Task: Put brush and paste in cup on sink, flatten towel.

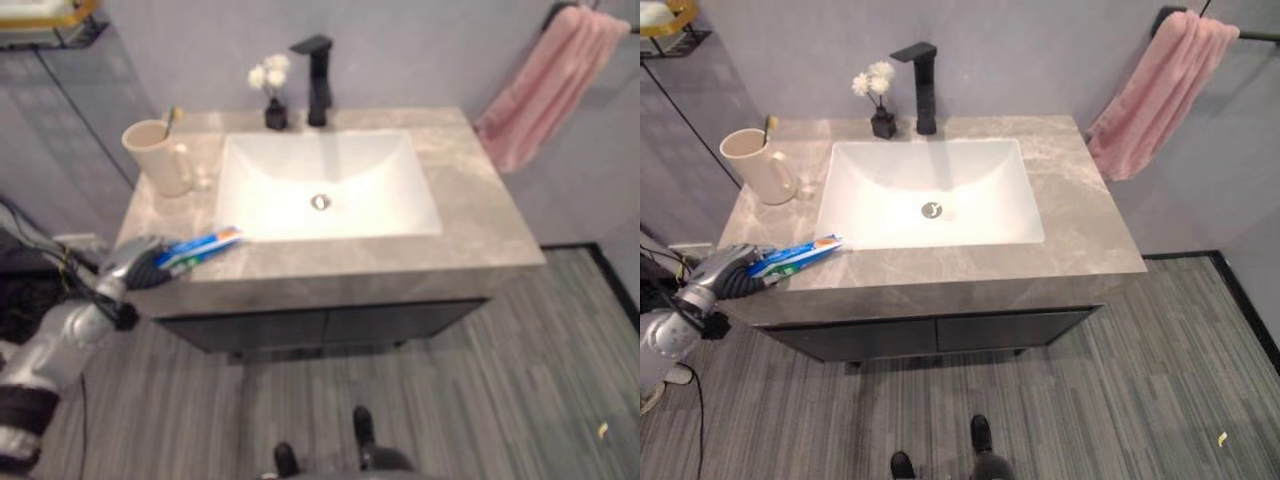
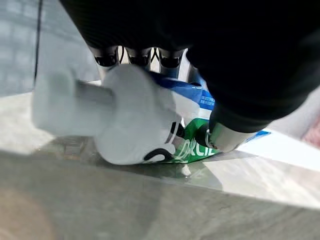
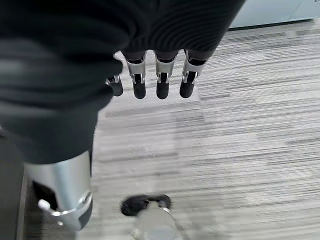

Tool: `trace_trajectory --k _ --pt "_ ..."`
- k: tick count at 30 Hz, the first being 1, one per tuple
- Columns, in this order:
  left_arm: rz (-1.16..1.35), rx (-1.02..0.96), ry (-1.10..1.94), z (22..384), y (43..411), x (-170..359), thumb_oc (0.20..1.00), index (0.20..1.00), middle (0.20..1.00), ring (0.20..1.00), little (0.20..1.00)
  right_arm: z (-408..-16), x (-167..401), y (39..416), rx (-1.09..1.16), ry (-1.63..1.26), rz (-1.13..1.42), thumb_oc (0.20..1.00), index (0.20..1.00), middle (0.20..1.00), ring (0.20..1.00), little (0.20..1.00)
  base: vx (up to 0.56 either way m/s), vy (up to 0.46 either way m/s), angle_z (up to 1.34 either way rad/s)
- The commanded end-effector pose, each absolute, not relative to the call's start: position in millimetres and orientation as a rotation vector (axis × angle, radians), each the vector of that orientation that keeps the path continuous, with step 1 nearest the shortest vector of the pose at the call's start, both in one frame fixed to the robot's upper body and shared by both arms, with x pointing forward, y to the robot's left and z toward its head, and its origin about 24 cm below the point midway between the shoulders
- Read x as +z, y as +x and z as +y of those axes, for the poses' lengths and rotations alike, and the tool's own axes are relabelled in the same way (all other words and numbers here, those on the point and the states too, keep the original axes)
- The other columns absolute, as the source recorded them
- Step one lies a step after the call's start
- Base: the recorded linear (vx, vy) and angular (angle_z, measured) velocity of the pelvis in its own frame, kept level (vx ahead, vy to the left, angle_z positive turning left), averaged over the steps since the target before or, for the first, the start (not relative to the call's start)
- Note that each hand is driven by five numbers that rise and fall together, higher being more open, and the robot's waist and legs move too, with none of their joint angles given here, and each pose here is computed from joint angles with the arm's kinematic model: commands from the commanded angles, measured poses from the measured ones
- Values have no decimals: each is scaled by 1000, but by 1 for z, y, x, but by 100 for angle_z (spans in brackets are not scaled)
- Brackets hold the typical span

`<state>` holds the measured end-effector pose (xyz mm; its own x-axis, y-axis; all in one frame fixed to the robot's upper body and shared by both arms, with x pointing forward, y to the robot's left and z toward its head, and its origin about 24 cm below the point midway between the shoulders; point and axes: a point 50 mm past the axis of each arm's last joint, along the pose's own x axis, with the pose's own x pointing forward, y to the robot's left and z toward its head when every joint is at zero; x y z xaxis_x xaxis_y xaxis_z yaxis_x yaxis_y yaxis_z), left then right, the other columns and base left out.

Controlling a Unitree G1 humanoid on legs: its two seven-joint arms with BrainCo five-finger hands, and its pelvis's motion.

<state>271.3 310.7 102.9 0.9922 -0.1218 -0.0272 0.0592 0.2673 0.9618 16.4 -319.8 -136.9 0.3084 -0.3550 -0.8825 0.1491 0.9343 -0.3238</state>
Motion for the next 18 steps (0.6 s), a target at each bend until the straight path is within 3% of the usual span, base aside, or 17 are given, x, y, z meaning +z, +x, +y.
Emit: trace_trajectory --k 1,18 --pt "40 -247 1275 296 254 59 200 200 200 200 200 -327 -133 29 -471 -119 1120 1000 1000 1000 1000 1000 -12 -41 1" --pt "-208 -24 1182 283 266 94 200 200 200 200 200 -370 -94 70 -726 -88 795 1000 1000 1000 1000 1000 -7 -20 0"
